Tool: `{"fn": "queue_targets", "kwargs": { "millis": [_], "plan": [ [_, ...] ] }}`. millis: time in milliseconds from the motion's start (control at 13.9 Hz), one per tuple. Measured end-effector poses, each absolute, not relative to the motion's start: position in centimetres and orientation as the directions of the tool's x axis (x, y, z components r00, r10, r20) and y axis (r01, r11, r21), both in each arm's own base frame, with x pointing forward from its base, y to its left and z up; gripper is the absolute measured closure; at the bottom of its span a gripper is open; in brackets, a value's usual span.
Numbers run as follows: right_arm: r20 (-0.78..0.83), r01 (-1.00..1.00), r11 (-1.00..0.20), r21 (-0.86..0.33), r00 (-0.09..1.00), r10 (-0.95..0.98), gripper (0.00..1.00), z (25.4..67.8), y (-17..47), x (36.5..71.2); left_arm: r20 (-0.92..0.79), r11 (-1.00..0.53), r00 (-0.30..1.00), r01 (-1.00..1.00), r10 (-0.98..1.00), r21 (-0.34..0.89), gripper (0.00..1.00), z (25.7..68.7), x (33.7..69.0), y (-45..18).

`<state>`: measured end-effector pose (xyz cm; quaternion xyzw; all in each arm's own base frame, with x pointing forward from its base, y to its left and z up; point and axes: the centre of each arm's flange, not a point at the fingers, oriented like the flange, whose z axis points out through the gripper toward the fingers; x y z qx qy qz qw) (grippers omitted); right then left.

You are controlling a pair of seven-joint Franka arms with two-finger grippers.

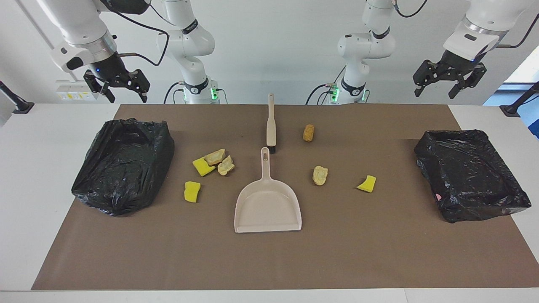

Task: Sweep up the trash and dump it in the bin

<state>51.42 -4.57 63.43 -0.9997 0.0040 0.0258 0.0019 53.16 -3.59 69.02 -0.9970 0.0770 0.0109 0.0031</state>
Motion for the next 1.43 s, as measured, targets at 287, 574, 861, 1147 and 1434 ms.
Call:
{"fn": "queue_targets", "kwargs": {
  "millis": [287, 574, 861, 1147, 1434],
  "plan": [
    [-0.053, -0.010, -1.000, 0.020, 0.999, -0.011, 0.00, 63.4, -4.9, 51.4, -0.020, -0.987, 0.987, -0.159, -0.159, -0.005, 0.00, 69.1, 53.2, -3.9],
    [-0.053, -0.008, -1.000, 0.026, 0.999, -0.010, 0.00, 63.5, -4.9, 51.4, -0.027, -0.987, 0.987, -0.160, -0.160, -0.004, 0.00, 69.1, 53.1, -3.9],
    [-0.052, -0.003, -1.000, 0.027, 0.999, -0.004, 0.00, 63.5, -4.6, 51.4, -0.028, -0.987, 0.987, -0.160, -0.160, -0.004, 0.00, 69.0, 53.1, -4.0],
    [-0.056, -0.003, -1.000, 0.026, 0.998, -0.004, 0.00, 63.5, -4.6, 51.3, -0.005, -0.987, 0.987, -0.160, -0.160, -0.006, 0.00, 68.8, 53.3, -3.9],
    [-0.057, -0.003, -1.000, 0.026, 0.998, -0.004, 0.00, 63.5, -4.6, 51.3, -0.006, -0.977, 0.977, -0.212, -0.212, 0.000, 0.00, 66.5, 53.2, -6.8]
  ]
}}
